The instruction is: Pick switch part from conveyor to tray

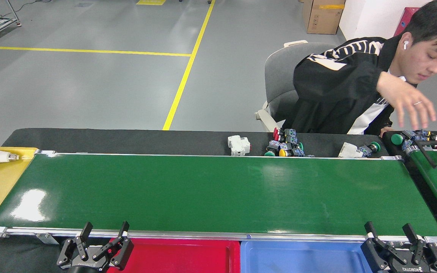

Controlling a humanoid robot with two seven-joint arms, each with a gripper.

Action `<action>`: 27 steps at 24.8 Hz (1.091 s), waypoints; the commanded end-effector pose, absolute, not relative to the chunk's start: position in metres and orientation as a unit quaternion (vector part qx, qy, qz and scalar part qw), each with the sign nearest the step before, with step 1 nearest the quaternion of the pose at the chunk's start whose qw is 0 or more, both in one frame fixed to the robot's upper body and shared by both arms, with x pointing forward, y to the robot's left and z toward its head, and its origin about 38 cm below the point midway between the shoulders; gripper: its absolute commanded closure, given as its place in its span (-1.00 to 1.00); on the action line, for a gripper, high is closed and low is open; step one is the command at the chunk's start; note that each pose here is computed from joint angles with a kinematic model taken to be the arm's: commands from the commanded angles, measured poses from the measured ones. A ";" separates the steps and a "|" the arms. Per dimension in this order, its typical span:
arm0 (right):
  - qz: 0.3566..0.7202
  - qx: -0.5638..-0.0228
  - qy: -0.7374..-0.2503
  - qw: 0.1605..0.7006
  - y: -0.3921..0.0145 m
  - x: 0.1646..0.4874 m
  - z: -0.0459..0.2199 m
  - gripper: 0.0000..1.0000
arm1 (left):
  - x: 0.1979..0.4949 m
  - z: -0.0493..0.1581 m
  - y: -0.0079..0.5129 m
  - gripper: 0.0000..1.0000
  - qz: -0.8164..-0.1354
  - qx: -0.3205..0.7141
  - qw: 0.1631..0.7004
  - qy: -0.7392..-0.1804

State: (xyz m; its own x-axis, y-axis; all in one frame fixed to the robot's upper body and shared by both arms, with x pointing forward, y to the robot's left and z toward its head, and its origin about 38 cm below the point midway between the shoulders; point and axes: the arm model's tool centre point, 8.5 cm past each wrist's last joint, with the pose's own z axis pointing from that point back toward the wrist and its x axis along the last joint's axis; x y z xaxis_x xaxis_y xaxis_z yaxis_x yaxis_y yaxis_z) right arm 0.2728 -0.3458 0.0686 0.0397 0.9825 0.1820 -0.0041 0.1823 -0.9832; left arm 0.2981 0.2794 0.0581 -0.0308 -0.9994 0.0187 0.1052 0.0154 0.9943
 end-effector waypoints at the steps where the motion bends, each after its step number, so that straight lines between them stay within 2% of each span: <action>1: 0.440 -0.464 -0.537 0.551 -0.345 0.274 0.074 -0.99 | 0.302 0.068 0.283 -1.00 -0.529 0.471 0.506 -0.492; 7: 0.440 -0.459 -0.539 0.553 -0.341 0.273 0.071 -0.99 | 0.303 0.070 0.281 -1.00 -0.535 0.465 0.498 -0.500; 17: 0.464 -0.442 -0.542 0.544 -0.331 0.264 0.063 -0.99 | 0.306 0.075 0.293 -1.00 -0.519 0.481 0.504 -0.495; 27: 0.453 -0.437 -0.540 0.558 -0.326 0.261 0.057 -0.99 | 0.309 0.083 0.293 -1.00 -0.506 0.495 0.487 -0.512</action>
State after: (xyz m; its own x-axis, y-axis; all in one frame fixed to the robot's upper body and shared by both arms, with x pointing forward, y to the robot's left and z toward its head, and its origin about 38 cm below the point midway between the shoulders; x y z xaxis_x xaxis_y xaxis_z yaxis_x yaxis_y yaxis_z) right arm 0.2591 -0.3260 0.0516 0.0065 0.9777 0.2100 -0.0527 0.2101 -0.9763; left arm 0.3062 0.2930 0.0738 -0.0319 -0.9995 -0.0023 0.0244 -0.0031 0.9997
